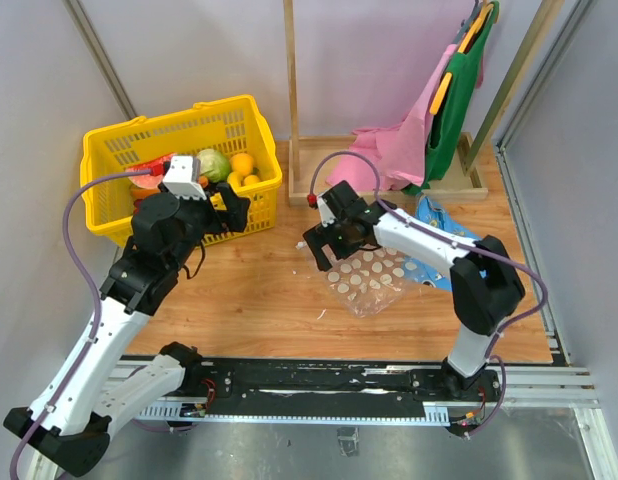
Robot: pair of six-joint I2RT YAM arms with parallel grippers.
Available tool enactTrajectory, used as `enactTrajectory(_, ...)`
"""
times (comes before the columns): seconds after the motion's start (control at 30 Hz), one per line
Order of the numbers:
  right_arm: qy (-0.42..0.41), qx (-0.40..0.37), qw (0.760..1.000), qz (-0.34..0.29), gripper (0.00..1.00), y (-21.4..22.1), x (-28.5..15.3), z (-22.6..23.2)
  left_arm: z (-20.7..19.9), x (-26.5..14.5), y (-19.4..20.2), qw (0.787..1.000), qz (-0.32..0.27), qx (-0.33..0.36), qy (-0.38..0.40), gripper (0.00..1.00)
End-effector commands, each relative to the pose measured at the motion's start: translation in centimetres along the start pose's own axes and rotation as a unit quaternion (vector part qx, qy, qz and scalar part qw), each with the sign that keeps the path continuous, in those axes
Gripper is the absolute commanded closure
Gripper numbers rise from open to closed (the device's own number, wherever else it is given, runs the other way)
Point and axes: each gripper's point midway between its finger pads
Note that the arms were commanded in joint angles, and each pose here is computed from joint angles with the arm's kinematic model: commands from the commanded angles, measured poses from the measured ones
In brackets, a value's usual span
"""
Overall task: Place the food in the zip-top bag and seal the zipper
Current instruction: Pick up the zipper food storage bag at the center of the board.
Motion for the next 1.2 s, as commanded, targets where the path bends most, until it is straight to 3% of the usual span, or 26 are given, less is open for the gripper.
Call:
enactTrajectory(0.0, 0.005, -0.036, 0.998, 0.053, 0.01, 1.0, 1.8, 0.5, -0.1, 0.0, 1.3, 1.0, 0.023, -0.003, 0.005, 0.01)
enactTrajectory(0.33, 0.014, -0.06, 0.99, 0.125, 0.01, 4.4, 5.4, -0.2, 0.2, 0.0, 2.4, 0.999, 0.042, -0.004, -0.002, 0.01)
enactTrajectory(0.6, 0.034, -0.082, 0.982, 0.164, 0.09, 6.4, 7.2, -1.2, 0.1, 0.5, 3.2, 0.998, 0.058, -0.005, 0.001, 0.01)
enactTrajectory(0.83, 0.024, -0.11, 0.98, 0.165, 0.34, 6.8, 7.5, -0.4, 0.3, 0.8, 3.8, 0.998, 0.069, -0.007, -0.004, 0.01)
enactTrajectory(1.17, 0.022, -0.139, 0.982, 0.127, 0.87, 5.5, 5.7, 0.7, 0.5, 1.5, 5.0, 0.995, 0.096, -0.02, -0.017, 0.01)
Point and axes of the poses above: each gripper's point midway between its finger pads, its own x axis out along the fingers, its own z axis along the line the jaws close on, y = z × x, and after that the axes turned 12 degrees about -x, right-handed
